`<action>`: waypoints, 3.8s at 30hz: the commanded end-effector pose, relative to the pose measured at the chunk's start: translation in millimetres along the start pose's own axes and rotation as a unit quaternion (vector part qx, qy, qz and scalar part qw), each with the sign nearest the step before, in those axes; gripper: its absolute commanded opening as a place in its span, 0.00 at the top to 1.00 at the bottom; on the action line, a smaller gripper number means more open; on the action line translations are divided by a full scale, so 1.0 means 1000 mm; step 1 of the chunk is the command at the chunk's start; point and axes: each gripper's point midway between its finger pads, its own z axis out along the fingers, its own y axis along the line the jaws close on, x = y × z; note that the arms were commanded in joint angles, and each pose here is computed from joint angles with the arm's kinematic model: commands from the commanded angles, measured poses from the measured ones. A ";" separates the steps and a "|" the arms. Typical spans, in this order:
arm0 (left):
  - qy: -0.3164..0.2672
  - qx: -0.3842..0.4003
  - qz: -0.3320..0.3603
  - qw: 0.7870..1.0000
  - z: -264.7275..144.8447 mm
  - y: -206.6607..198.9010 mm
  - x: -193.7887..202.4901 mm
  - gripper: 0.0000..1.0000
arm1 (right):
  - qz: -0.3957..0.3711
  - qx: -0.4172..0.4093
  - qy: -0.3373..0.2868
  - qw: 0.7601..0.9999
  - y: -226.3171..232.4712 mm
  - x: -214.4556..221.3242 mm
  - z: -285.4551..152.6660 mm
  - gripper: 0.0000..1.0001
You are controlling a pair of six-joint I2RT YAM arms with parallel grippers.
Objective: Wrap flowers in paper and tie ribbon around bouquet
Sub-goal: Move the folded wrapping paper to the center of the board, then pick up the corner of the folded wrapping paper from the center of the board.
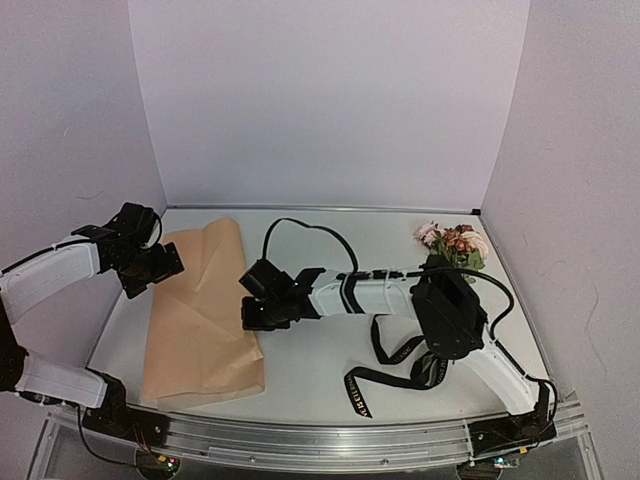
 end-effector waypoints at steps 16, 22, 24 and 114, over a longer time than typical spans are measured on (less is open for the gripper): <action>0.127 0.080 -0.070 0.986 0.022 0.002 0.079 0.00 | 0.089 0.050 -0.047 0.994 -0.082 -0.035 -0.067 1.00; 0.156 0.088 -0.090 0.980 0.028 0.008 0.102 0.00 | 0.097 0.050 -0.041 0.993 -0.089 -0.033 -0.064 1.00; 0.168 0.095 -0.096 0.977 0.030 0.007 0.108 0.01 | 0.099 0.051 -0.039 0.993 -0.091 -0.031 -0.063 1.00; 0.216 0.144 -0.096 0.961 0.020 -0.009 0.120 0.14 | -0.555 0.266 -0.123 0.778 0.041 0.061 -0.099 0.88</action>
